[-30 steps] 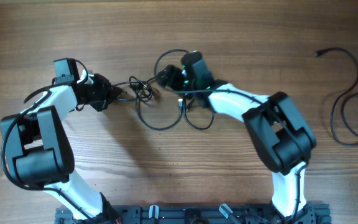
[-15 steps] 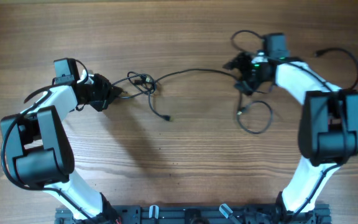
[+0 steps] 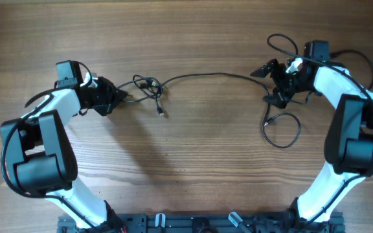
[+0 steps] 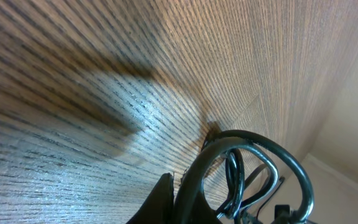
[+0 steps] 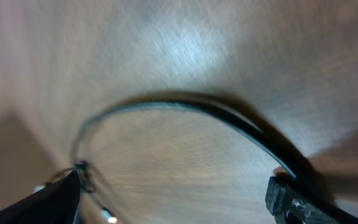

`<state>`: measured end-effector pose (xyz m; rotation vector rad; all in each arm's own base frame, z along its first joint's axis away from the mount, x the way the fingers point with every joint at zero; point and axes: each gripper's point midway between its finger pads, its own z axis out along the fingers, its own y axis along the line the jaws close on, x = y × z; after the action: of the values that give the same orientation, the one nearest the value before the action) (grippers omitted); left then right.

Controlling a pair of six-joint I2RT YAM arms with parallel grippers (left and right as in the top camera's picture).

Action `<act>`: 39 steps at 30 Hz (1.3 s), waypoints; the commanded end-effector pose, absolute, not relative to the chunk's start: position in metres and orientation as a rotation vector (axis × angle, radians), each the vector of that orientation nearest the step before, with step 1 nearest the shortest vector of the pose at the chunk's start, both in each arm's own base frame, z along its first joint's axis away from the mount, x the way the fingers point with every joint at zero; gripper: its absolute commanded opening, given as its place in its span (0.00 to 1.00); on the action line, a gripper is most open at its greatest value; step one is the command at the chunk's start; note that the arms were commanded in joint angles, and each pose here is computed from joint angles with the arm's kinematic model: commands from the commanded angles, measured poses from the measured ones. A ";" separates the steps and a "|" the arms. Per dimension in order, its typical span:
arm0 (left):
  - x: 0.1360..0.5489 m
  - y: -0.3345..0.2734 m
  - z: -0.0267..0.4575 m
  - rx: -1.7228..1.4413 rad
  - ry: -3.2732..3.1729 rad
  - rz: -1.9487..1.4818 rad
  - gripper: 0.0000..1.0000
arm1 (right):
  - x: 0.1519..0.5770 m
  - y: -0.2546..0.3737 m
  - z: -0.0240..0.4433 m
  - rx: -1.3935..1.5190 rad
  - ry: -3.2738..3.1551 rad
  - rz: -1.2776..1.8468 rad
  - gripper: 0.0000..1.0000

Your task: Untangle cables

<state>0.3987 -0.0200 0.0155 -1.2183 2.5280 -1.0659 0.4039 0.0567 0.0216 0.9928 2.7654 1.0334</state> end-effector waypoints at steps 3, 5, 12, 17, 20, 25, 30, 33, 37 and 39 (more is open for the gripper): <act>0.404 -0.017 0.024 -1.181 2.510 -1.055 0.08 | 0.399 0.086 0.078 0.687 2.714 0.870 1.00; 0.404 -0.017 0.024 -1.182 2.510 -1.055 0.08 | 0.399 0.105 0.093 0.624 2.693 0.894 1.00; 0.404 -0.018 0.025 -1.177 2.510 -1.067 0.07 | 0.397 0.193 0.105 0.444 2.670 1.015 1.00; 0.405 -0.028 0.033 -1.079 2.509 -1.156 0.11 | 0.398 0.246 0.114 0.249 2.597 1.090 1.00; 0.410 -0.039 0.048 -0.897 2.482 -1.271 0.24 | 0.398 0.265 0.119 0.111 2.546 1.054 1.00; 0.414 -0.060 0.080 -0.584 2.379 -1.484 0.60 | 0.394 0.268 0.118 0.076 2.552 1.046 1.00; 0.411 -0.066 0.092 -0.544 2.353 -1.557 0.89 | 0.394 0.267 0.117 0.069 2.554 1.042 1.00; 0.410 -0.064 0.102 -0.531 2.345 -1.530 1.00 | 0.394 0.267 0.117 0.043 2.549 1.035 1.00; 0.407 -0.039 0.098 -0.686 2.437 -1.159 0.99 | 0.394 0.267 0.117 0.045 2.550 1.035 1.00; 0.404 -0.030 0.118 -0.695 2.431 -0.940 0.89 | 0.394 0.267 0.117 0.045 2.550 1.034 1.00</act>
<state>0.3987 -0.0519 0.0929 -0.7079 2.4533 -1.3104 0.3901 0.2701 0.1267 0.0502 2.5377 1.0729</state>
